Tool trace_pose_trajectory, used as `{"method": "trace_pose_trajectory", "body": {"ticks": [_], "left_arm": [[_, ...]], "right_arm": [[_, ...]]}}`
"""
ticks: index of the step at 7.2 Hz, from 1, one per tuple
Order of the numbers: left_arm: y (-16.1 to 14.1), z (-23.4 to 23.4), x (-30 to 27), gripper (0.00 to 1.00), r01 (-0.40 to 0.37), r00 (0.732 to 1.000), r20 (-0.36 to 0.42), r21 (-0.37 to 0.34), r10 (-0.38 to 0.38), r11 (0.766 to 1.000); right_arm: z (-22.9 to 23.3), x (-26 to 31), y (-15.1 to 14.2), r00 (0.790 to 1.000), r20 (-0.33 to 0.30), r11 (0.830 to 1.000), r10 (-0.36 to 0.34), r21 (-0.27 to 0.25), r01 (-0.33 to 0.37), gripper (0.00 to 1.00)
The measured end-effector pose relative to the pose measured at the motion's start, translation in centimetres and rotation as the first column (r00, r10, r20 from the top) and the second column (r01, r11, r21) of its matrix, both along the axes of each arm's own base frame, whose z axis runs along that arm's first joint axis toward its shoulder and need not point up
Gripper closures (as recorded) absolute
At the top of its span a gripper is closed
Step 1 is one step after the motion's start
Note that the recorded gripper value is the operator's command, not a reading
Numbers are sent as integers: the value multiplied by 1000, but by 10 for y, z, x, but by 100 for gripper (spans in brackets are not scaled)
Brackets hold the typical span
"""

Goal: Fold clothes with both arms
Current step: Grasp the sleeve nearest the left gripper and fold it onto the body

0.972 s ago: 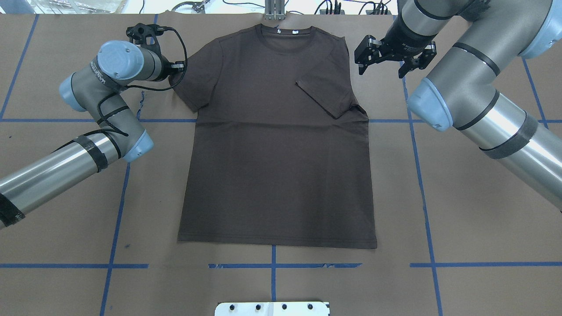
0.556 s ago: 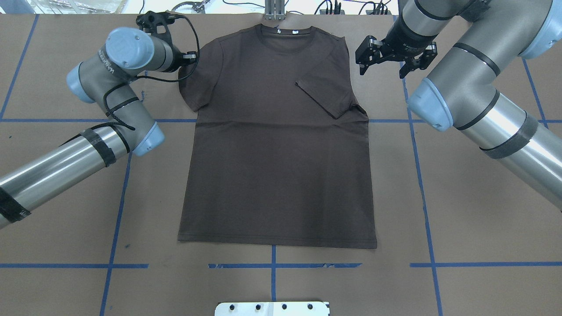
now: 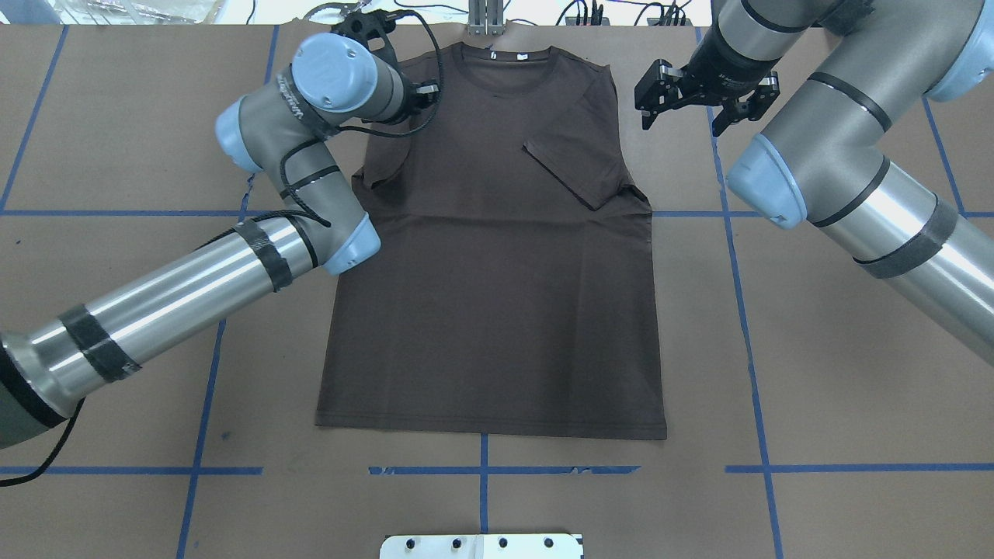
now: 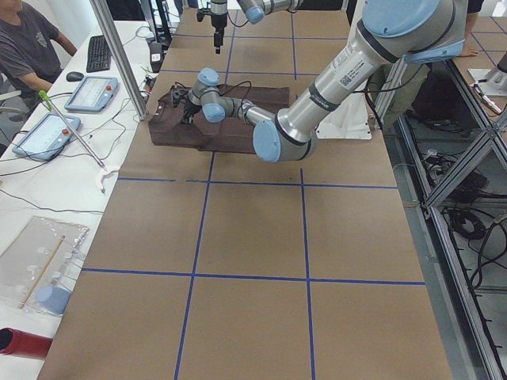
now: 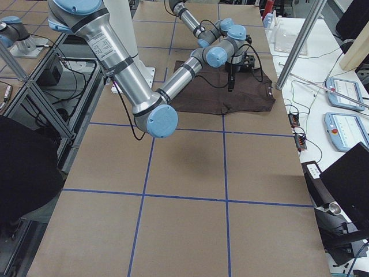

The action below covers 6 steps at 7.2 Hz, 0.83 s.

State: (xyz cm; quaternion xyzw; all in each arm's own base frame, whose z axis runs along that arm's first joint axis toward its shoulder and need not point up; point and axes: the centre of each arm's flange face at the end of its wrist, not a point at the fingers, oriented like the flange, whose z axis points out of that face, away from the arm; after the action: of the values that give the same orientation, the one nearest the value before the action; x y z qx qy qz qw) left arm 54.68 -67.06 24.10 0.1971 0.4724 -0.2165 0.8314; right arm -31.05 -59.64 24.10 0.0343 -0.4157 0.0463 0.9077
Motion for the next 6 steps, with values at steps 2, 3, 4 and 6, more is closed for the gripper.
{"method": "trace_pose_trajectory", "body": {"ticks": [2, 3, 4, 6], "left_arm": [[1, -6, 21, 34, -4, 1000, -24, -5, 4, 1000], [1, -7, 24, 0, -5, 1000, -27, -4, 5, 1000], [1, -8, 24, 0, -6, 999, -32, 2, 6, 1000], [4, -16, 21, 0, -24, 998, -53, 30, 26, 999]], "right_arm": [[1, 3, -2, 1000, -1, 1000, 6, -2, -6, 0], [1, 4, -2, 1000, -2, 1000, 7, -3, -7, 0], [1, 3, -2, 1000, -2, 1000, 7, -4, -7, 0], [0, 1, -1, 1000, -1, 1000, 3, -2, -3, 0]]}}
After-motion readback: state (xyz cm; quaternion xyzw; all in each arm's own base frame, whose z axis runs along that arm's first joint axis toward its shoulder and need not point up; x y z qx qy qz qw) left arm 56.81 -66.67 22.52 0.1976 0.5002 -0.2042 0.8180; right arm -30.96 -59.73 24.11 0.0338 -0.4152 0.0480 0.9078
